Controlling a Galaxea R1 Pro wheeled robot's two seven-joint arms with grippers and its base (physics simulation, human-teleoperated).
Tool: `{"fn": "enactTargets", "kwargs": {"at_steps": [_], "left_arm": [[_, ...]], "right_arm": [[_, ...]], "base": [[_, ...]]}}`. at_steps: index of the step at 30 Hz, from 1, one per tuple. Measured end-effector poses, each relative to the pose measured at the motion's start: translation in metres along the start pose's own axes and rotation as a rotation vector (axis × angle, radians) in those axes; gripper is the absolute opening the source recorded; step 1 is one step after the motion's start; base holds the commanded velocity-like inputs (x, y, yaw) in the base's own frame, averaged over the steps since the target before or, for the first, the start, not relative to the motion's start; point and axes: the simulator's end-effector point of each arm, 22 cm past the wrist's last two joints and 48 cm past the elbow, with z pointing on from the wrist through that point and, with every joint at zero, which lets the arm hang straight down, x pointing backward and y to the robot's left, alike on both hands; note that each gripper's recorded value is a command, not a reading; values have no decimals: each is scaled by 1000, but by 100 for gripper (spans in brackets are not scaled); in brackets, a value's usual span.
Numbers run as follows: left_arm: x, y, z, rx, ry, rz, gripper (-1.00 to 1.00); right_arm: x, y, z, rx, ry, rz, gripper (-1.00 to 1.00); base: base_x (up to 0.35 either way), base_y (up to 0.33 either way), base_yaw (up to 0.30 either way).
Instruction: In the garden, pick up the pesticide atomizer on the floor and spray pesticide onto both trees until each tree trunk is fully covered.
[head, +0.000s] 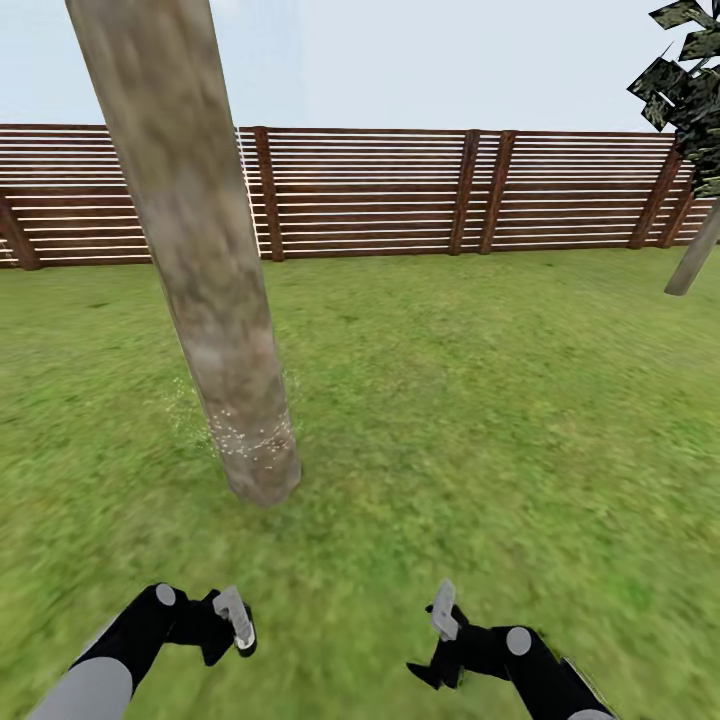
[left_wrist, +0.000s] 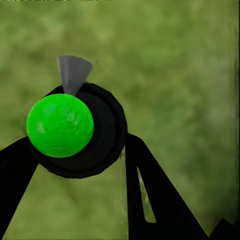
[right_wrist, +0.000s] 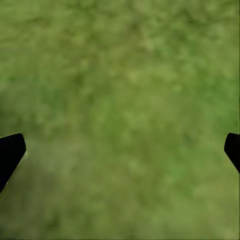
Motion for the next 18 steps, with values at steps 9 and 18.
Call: {"fn": "enactTargets", "kwargs": {"at_steps": [9,18], "left_arm": [[-22,-27,16,49,-19,33,-100],[-46,-52,29,91,-39,101,-100]], "right_arm": [[-33,29,22,-65,-27,-61,-100],[-76,76,47,-155,-71,-131,-100]], "base": [[0,0,0],[0,0,0]]}}
